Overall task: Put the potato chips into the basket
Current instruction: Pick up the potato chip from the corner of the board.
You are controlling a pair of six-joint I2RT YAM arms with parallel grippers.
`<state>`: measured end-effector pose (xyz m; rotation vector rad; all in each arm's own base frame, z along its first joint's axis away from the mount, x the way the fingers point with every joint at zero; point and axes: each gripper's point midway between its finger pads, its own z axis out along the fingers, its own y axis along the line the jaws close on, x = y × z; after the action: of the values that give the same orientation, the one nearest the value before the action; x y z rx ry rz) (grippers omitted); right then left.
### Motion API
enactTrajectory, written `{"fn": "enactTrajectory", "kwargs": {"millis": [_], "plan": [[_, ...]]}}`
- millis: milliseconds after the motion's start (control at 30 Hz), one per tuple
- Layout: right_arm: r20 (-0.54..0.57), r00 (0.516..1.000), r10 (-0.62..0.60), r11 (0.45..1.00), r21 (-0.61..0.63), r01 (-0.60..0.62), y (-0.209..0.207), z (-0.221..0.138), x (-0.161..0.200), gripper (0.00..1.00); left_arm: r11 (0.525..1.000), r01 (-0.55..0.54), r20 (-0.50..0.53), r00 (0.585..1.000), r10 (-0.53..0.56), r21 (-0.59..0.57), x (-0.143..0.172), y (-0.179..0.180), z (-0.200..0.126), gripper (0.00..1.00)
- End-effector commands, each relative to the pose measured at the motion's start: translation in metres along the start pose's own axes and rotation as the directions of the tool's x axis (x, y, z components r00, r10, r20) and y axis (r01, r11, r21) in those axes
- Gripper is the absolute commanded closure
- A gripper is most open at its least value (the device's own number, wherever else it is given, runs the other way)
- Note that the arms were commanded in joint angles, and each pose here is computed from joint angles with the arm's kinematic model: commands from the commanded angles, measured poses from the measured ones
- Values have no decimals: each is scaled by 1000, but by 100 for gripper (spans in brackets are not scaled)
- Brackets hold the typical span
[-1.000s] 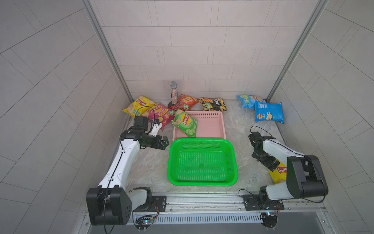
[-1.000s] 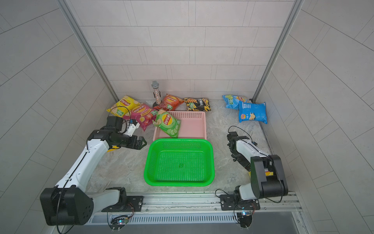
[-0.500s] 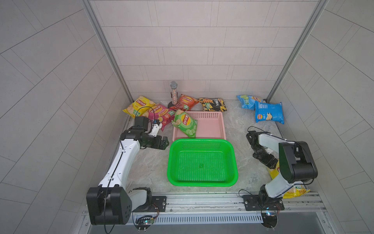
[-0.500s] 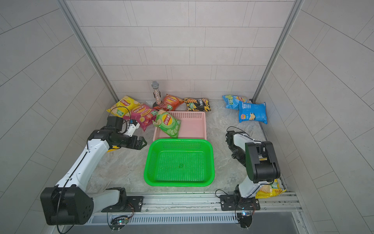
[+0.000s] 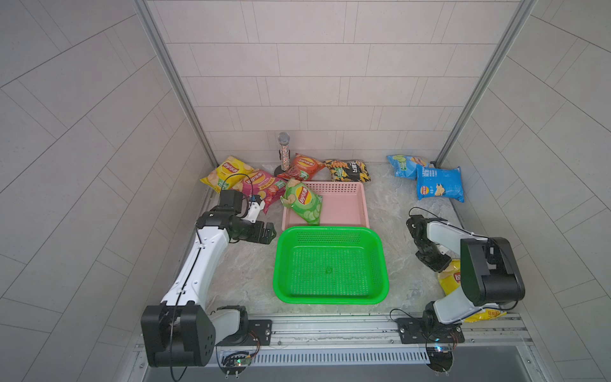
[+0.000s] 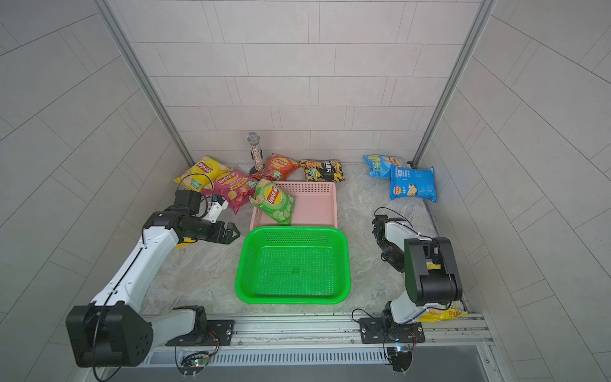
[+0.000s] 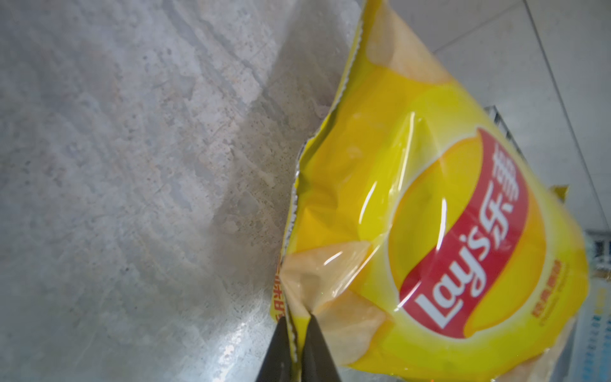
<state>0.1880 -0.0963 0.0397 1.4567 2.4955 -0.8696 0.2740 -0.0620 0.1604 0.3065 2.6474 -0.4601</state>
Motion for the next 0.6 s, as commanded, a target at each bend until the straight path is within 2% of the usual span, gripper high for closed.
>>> {"fn": "enactTrajectory", "kwargs": {"millis": [0, 233, 300, 400, 467, 567], "plan": [[41, 999, 5, 1000, -30, -4, -6, -10, -8, 100, 1000, 0, 1, 1000, 0, 8, 0, -3, -2, 0], [163, 986, 23, 965, -261, 21, -5, -57, -30, 100, 1000, 0, -3, 1000, 0, 7, 0, -2, -1, 0], [206, 978, 27, 924, -379, 54, -1, -77, -35, 100, 1000, 0, -3, 1000, 0, 10, 0, -3, -1, 0], [265, 962, 66, 817, -567, 100, 5, -110, -40, 100, 1000, -1, -1, 1000, 1, 9, 0, -3, -1, 0], [290, 951, 105, 767, -632, 108, -2, -129, -43, 100, 1000, -1, 1, 1000, 1, 10, 0, -3, -2, 0], [321, 943, 88, 710, -684, 166, -4, -155, -47, 100, 1000, -3, 0, 1000, 3, 8, 1, -3, -1, 0]]}}
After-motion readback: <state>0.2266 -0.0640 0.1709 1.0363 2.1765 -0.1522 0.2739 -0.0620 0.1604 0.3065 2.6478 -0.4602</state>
